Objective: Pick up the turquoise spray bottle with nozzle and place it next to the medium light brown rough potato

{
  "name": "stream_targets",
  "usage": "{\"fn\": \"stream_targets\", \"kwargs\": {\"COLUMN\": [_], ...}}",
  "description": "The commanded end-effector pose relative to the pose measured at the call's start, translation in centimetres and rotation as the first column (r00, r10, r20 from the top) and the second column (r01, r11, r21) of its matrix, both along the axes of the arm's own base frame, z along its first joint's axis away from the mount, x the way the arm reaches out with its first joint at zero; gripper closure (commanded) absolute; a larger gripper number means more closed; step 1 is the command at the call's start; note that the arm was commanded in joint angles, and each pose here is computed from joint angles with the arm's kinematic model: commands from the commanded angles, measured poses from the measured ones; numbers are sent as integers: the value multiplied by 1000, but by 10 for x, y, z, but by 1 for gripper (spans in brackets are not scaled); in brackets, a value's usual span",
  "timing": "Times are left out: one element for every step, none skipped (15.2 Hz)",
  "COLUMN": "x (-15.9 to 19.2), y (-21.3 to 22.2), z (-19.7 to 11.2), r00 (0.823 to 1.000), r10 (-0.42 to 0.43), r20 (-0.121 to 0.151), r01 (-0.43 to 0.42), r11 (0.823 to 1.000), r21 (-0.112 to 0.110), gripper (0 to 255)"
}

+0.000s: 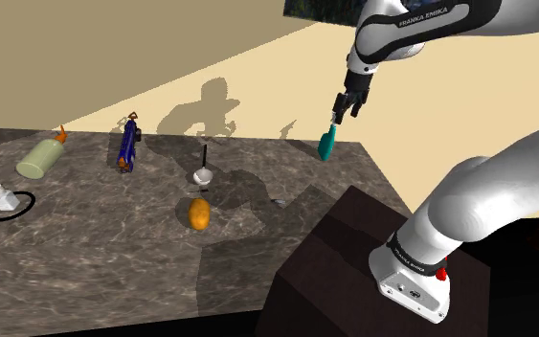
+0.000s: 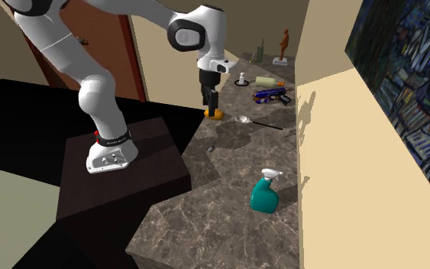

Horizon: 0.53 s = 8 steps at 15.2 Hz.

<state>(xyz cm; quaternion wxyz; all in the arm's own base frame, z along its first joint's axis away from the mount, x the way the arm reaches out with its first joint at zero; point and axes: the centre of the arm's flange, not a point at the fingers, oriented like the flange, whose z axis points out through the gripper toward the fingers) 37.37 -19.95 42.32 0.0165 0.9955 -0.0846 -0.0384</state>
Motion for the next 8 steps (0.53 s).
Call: {"fn": "stream_targets", "kwargs": {"x": [9, 13, 17, 21, 25, 29, 33, 36], "y": [-20, -30, -40, -50, -60, -70, -81, -91], "z": [-17, -23, -29, -35, -41, -46, -52, -58], "r00": [1000, 999, 999, 998, 997, 996, 995, 994], "r10": [-21, -32, -42, -53, -63, -74, -84, -95], "r20": [13, 19, 25, 31, 37, 43, 49, 55], "r01": [21, 32, 43, 53, 64, 75, 86, 97], "r11": [1000, 999, 999, 998, 998, 997, 996, 995], "r21": [-10, -14, -18, -22, -26, -29, -33, -37], "gripper": [0, 0, 0, 0, 0, 0, 0, 0]}}
